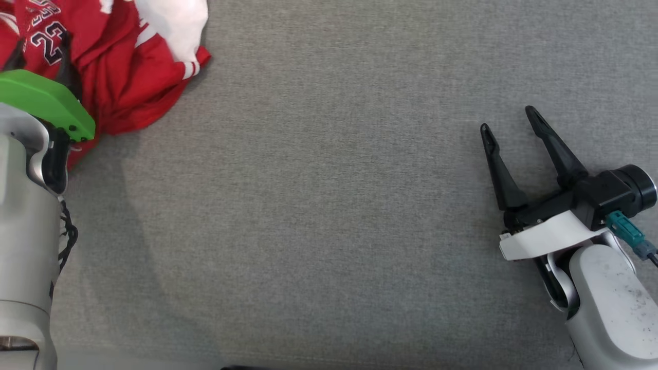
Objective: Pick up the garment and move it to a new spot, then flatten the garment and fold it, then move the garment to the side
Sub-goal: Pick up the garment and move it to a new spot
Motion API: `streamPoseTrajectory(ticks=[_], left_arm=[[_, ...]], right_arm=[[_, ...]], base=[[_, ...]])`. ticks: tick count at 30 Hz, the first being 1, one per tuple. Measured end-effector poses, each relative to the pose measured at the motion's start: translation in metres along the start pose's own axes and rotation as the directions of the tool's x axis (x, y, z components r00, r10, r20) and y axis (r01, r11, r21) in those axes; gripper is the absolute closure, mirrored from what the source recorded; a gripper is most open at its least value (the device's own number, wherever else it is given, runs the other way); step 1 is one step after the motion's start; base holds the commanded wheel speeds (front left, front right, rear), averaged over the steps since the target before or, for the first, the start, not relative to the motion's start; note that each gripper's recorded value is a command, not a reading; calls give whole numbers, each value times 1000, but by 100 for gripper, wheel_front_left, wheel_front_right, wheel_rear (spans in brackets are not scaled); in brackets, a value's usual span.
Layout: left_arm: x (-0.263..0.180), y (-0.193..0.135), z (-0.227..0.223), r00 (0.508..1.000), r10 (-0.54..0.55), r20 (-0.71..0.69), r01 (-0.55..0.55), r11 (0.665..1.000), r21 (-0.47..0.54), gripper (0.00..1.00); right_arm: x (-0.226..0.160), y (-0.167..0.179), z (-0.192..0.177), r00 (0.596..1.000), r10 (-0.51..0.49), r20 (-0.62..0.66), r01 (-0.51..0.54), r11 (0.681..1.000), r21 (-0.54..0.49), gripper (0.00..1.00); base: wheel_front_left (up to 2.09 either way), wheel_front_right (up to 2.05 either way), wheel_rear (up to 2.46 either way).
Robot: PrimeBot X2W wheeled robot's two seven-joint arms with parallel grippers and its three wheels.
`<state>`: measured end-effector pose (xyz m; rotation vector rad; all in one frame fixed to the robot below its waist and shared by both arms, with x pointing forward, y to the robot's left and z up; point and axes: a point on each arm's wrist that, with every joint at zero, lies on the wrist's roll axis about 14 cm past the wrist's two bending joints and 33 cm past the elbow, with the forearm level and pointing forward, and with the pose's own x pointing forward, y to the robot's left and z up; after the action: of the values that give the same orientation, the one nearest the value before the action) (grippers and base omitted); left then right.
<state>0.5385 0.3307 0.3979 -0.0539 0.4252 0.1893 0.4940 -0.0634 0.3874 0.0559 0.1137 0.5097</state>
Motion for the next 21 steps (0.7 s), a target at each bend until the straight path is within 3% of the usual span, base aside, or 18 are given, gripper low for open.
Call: streamPoseTrajectory(ticks=[1, 4, 10, 17, 21], left_arm=[[4, -5, -9, 1000, -7, -26, 7, 1000, -2, 100], [8, -9, -16, 999, -17, -38, 18, 1000, 18, 100], [0, -6, 19, 997, -27, 77, 22, 997, 67, 100], [-30, -14, 117, 955, -95, 282, 55, 988, 145, 100], [-68, -41, 182, 894, -198, 402, 131, 974, 187, 100]], right_arm=[[-3, -4, -2, 1000, -13, -7, 13, 1000, -2, 0], [-10, -11, -3, 999, -40, -17, 40, 999, 1, 0], [-26, -4, -3, 997, -65, -39, 67, 997, 32, 0], [-38, 15, 26, 997, -76, 13, 75, 995, 65, 0], [-48, 24, 50, 993, -95, 65, 89, 993, 82, 0]], base=[[0, 0, 0], [0, 0, 0], [0, 0, 0], [0, 0, 0], [0, 0, 0]])
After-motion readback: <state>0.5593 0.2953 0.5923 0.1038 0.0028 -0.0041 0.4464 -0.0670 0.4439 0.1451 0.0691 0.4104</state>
